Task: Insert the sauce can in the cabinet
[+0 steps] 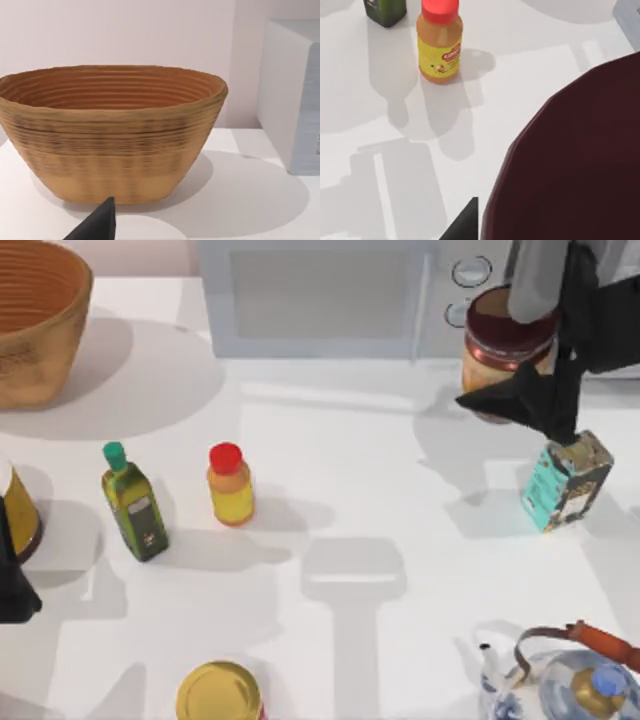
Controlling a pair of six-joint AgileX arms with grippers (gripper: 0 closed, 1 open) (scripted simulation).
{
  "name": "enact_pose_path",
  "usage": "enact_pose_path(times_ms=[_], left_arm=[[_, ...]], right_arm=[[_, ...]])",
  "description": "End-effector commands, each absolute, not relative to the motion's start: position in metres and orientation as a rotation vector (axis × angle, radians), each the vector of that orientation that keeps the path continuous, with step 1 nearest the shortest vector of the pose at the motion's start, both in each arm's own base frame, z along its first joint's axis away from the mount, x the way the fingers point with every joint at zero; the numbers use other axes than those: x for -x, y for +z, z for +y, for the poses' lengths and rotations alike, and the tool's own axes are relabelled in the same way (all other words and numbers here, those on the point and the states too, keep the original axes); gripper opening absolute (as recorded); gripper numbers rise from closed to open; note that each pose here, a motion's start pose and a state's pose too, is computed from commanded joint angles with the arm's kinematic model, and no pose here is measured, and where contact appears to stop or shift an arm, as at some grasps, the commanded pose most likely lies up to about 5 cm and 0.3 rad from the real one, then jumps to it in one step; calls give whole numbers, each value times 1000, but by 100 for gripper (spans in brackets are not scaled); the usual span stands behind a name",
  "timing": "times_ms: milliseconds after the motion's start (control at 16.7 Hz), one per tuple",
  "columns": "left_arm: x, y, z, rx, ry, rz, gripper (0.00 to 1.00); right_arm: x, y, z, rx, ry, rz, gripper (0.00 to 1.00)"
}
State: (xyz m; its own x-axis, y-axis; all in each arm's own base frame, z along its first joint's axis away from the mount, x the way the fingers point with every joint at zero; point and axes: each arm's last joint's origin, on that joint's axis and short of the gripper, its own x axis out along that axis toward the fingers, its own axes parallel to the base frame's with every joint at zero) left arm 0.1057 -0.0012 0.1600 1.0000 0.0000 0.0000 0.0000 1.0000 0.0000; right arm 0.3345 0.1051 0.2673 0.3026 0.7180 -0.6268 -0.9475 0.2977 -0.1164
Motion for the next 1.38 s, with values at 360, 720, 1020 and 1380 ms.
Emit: enact_pose_path(times_ms=[360,720,1020,1380], left_arm=[[-106,160,-1,0,0,0,100],[-106,160,-1,0,0,0,100],[-106,160,-1,0,0,0,100],[-106,160,-1,0,0,0,100]], right_arm=[[-230,296,47,489,696,381,0],[-125,235,13,269,272,153,0],[-107,173,2,60,59,37,0],[-106,160,-1,0,0,0,0]])
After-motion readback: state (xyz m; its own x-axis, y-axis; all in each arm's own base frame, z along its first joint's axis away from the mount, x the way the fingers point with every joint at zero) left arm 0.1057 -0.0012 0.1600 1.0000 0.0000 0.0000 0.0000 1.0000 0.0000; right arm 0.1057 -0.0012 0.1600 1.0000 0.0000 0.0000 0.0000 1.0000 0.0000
